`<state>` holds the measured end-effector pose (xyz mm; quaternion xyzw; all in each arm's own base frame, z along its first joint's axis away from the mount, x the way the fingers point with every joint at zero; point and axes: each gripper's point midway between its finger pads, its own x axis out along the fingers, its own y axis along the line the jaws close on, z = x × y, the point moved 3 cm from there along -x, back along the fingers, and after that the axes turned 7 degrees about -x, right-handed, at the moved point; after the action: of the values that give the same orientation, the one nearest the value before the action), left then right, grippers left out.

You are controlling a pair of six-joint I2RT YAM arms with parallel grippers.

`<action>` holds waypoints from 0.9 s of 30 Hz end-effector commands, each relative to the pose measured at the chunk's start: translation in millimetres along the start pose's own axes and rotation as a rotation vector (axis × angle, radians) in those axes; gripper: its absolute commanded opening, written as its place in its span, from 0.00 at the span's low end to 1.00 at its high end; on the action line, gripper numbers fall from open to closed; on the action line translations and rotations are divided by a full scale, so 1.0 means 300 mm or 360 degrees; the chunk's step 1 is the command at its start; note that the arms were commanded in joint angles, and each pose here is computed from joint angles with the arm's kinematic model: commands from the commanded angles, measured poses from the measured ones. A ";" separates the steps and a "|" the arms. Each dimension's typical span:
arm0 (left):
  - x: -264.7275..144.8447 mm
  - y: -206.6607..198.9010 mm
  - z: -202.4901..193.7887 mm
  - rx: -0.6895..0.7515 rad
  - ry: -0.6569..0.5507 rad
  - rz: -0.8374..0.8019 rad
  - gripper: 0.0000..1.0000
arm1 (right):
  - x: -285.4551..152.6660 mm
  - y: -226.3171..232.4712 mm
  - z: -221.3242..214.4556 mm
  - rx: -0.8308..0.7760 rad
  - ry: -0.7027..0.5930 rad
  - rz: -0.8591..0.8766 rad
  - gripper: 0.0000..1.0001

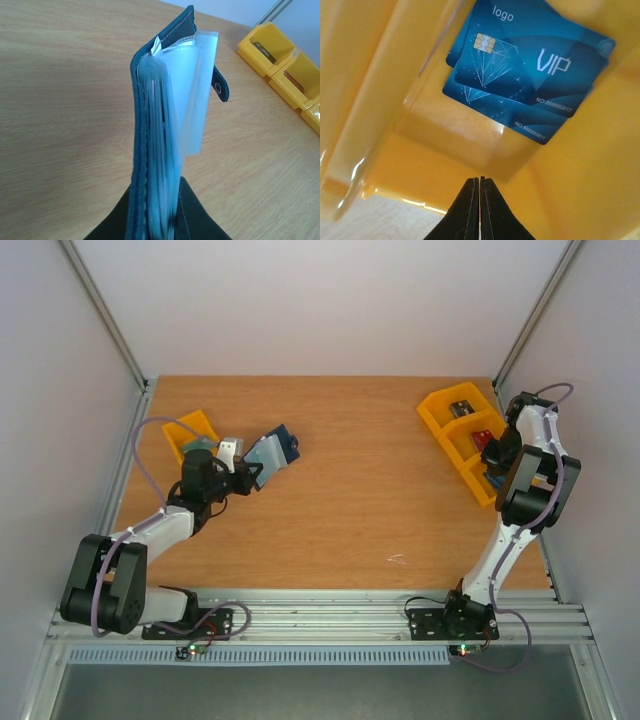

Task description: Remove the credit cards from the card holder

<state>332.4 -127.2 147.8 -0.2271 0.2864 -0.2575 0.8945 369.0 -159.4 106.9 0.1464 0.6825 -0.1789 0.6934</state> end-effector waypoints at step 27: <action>-0.009 -0.029 0.083 0.0159 -0.0123 -0.0018 0.00 | 0.149 -0.018 0.045 0.0539 -0.0203 -0.0039 0.01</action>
<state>332.6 -126.5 147.1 -0.2075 0.2820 -0.2605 0.8998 380.3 -168.5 60.1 0.2154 0.6388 -0.2732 0.6862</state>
